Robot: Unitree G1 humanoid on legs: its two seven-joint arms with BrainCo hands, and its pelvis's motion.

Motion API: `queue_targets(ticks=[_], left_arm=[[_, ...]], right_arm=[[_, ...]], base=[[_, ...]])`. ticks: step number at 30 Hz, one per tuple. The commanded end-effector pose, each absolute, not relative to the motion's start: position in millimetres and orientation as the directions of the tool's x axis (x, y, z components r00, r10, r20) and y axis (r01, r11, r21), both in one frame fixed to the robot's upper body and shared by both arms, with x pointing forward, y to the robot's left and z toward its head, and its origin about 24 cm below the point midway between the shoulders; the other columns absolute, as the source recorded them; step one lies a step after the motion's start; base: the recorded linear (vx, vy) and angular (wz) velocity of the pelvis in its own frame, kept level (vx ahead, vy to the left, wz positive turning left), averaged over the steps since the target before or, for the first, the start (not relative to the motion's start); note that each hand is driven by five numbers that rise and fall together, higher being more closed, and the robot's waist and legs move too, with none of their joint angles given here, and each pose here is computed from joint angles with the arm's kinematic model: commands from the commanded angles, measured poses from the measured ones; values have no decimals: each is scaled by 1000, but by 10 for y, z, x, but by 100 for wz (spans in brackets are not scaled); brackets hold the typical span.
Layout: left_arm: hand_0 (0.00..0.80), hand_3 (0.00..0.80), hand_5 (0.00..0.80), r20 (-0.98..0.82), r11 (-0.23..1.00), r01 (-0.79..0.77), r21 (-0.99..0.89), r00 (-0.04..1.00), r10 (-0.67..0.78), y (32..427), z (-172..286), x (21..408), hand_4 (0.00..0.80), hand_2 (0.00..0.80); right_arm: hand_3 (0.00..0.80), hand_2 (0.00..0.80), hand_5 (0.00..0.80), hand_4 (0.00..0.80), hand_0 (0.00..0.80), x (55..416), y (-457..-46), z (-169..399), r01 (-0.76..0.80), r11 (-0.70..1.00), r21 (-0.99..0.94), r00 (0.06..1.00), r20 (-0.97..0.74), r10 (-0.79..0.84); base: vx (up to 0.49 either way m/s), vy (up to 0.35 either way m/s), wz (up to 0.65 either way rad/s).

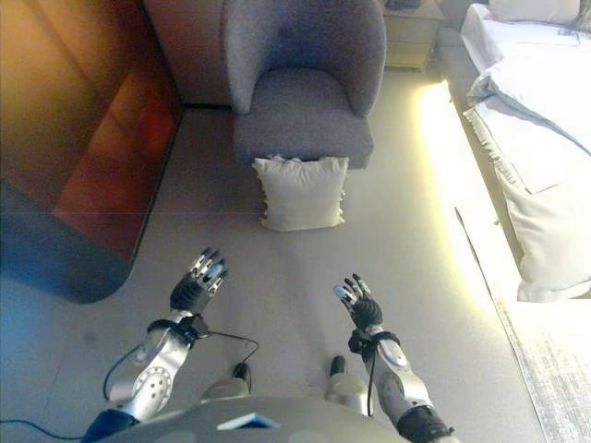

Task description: Pick up the cushion and take it to the sofa

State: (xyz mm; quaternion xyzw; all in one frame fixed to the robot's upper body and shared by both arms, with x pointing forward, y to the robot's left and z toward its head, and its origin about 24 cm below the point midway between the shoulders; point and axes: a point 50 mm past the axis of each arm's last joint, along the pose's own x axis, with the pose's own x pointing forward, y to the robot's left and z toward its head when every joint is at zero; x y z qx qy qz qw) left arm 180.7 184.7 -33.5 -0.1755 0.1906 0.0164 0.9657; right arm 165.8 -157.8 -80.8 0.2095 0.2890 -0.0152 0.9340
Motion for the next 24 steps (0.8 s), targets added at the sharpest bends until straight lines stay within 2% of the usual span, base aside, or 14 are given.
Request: queue_targets(ticks=[1,19,24], left_arm=[[0,0,0,-279,973,-48,-227,960,-17,1889,-163,1976,0,0],[0,0,0,-297,961,-84,-265,955,1,1982,-246,1911,0,0],[0,0,0,-272,957,-96,-273,962,19,2065,-232,1960,0,0]], right_arm=[[0,0,0,0,0,1912,-1565,-552,105,901,421,904,-418,90],[0,0,0,0,0,1831,-1554,-612,141,876,461,895,-438,87],[0,0,0,0,0,1777,-1570,-613,128,870,475,909,-408,89]], base=[[24,46,-17],[40,64,-6],[-3,136,-35]])
